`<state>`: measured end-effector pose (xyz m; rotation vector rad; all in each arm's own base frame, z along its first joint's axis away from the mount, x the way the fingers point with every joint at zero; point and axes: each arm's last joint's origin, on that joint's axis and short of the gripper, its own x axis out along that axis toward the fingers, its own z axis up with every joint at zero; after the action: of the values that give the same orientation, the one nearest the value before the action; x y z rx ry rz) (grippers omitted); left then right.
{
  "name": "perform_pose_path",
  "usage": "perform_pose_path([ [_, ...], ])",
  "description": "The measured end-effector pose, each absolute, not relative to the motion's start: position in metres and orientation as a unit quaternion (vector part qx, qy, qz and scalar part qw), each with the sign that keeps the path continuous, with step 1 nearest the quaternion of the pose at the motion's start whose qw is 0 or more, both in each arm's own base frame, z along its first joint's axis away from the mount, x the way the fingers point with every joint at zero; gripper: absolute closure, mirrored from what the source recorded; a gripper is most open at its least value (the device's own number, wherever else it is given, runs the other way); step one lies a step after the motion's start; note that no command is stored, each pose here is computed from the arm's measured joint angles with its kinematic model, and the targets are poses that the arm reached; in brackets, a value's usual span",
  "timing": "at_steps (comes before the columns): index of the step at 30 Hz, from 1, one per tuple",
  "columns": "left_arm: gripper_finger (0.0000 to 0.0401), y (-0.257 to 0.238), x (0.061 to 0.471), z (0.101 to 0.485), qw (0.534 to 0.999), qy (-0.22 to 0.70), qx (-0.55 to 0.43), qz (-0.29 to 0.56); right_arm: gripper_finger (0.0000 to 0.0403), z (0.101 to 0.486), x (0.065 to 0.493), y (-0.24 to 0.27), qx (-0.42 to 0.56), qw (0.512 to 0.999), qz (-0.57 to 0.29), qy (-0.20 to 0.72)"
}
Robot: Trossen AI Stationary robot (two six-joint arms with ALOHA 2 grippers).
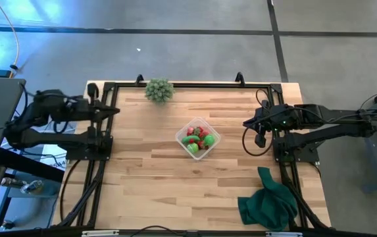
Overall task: Pick and placing Produce into tupperware
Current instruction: Return to Home Position
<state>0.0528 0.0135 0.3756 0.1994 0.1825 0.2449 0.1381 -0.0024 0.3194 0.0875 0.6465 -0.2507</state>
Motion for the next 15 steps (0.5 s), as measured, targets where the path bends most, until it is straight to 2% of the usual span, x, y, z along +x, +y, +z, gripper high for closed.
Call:
perform_pose_path([
  [7,0.0396,0.005,0.017,0.347,0.987,0.056,0.079,0.126,0.0378,0.319,0.138,-0.002,0.043,0.939,-0.123,0.317],
  [15,0.0396,0.004,0.014,0.311,0.988,0.071,0.073,0.118,0.0378,0.319,0.138,-0.002,0.043,0.940,-0.123,0.317],
])
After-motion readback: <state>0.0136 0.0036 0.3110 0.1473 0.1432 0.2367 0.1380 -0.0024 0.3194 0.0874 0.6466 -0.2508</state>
